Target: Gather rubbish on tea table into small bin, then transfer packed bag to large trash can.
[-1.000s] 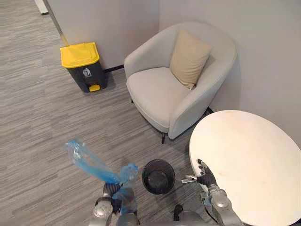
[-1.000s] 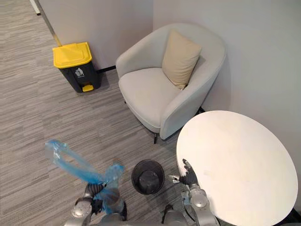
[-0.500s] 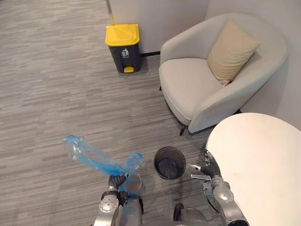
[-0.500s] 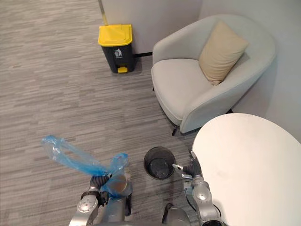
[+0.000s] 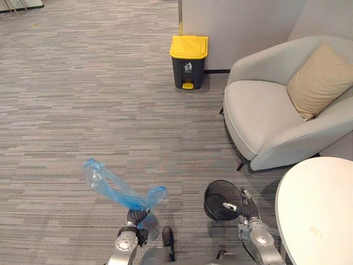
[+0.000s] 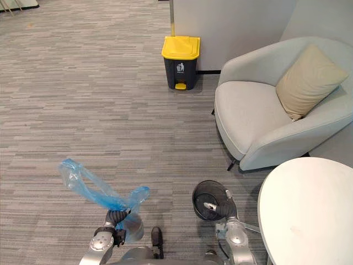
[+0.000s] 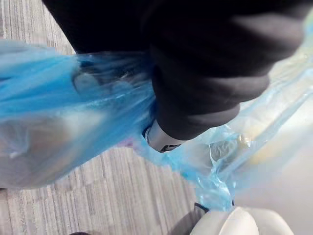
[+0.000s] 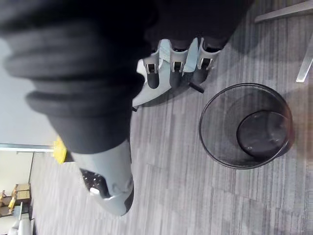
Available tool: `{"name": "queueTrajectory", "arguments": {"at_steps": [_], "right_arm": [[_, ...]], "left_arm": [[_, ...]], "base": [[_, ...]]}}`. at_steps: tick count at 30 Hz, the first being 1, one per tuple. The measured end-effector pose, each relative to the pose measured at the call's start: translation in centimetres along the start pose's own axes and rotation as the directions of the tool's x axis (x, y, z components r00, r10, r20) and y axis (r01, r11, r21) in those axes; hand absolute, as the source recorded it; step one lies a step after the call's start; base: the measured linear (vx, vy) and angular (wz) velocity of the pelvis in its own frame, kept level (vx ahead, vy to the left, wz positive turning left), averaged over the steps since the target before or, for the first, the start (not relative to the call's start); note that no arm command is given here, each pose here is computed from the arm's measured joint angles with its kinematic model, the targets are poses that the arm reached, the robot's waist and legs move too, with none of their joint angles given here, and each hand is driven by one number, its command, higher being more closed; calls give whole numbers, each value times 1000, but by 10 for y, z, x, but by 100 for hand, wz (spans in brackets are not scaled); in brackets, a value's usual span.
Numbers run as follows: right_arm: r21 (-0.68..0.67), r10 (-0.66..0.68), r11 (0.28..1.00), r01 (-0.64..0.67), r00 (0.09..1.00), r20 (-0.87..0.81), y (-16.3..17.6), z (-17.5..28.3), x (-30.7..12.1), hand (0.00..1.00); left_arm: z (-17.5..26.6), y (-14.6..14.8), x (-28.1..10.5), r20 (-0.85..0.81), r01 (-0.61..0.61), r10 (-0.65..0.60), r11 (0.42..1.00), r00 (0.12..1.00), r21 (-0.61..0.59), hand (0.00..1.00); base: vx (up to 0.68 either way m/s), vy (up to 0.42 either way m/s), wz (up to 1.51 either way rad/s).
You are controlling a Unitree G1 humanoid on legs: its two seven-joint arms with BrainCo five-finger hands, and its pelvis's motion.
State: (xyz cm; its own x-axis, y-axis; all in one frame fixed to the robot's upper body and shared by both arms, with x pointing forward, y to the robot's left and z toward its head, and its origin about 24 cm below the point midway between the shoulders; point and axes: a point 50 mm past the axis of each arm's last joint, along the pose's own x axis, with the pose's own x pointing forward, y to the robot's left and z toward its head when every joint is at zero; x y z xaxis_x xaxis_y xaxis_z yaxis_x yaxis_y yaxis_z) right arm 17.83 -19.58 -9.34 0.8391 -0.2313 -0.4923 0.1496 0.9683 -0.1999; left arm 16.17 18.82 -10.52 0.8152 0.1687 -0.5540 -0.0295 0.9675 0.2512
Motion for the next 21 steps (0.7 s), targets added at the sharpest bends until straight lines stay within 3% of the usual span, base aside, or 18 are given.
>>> {"name": "queueTrajectory", "arguments": {"at_steps": [8, 14, 21], "right_arm": [[7, -3, 1000, 3, 1000, -20, 1, 2, 6, 0], [-1, -5, 1000, 5, 998, -65, -2, -13, -2, 0], [16, -55, 998, 57, 991, -120, -19, -30, -13, 0]], "left_arm": [[-6, 17, -2, -16, -52, 52, 999, 999, 0, 100], [-4, 21, -3, -4, -59, 59, 998, 998, 6, 100], [9, 6, 6, 28, -33, 34, 999, 999, -20, 100]], "base": [[69, 49, 12], [188, 31, 72], [266, -114, 77]]}}
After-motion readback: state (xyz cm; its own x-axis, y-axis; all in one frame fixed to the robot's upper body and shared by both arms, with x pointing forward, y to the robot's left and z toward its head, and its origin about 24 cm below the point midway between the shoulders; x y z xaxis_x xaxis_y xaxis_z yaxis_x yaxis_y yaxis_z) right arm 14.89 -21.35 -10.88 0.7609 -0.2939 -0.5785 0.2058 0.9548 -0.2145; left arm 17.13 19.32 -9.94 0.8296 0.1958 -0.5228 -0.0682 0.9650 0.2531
